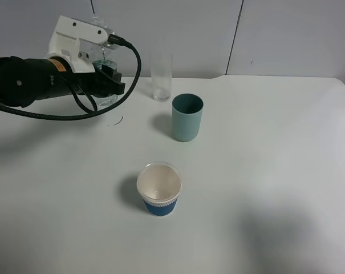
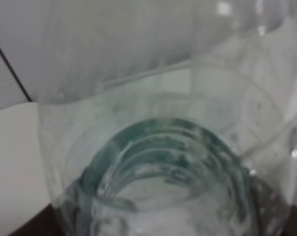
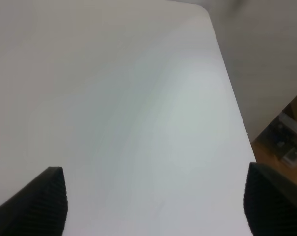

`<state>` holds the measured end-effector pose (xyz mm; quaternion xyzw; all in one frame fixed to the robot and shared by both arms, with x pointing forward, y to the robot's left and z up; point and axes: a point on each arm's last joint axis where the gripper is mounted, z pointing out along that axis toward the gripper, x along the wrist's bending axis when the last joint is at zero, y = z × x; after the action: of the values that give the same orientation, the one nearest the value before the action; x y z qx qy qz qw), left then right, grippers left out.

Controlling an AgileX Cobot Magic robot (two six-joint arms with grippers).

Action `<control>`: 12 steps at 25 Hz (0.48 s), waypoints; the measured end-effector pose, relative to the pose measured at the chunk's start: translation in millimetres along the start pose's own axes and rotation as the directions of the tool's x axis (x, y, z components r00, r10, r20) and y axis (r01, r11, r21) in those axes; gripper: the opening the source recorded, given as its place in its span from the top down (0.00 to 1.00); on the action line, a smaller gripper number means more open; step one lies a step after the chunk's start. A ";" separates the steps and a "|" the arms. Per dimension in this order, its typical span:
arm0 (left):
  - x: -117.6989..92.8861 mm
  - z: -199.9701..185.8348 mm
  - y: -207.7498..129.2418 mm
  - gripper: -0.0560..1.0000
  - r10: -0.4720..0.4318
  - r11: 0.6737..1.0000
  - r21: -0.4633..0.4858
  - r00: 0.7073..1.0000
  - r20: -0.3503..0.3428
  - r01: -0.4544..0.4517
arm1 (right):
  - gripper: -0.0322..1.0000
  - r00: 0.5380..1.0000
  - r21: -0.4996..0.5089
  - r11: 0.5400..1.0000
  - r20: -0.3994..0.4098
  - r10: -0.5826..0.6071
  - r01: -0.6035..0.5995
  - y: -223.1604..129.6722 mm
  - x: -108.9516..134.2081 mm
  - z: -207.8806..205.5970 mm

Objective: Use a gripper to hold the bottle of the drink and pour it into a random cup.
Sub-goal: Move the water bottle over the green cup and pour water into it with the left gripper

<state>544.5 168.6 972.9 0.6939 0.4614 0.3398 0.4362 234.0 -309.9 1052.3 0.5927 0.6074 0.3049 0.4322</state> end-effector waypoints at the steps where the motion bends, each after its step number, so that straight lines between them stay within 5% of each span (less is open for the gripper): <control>1: -1.6 -1.1 1.1 0.45 -0.011 1.000 -0.003 1.000 -0.002 0.011 | 0.25 1.000 0.000 1.000 0.000 0.000 0.000 0.0 0.0 0.0; 7: -15.0 -6.3 3.0 0.45 -0.060 0.998 0.005 0.998 -0.021 0.060 | 0.25 1.000 0.000 1.000 0.000 0.000 0.000 0.0 0.0 0.0; 12: -28.2 -12.1 -1.7 0.45 0.028 0.998 0.057 0.994 -0.107 -0.022 | 0.25 1.000 0.000 1.000 0.000 0.000 0.000 0.0 0.0 0.0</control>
<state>523.7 146.0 974.1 0.6919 0.4849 0.3691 0.3871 234.0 -309.9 1052.3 0.5927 0.6074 0.3049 0.4322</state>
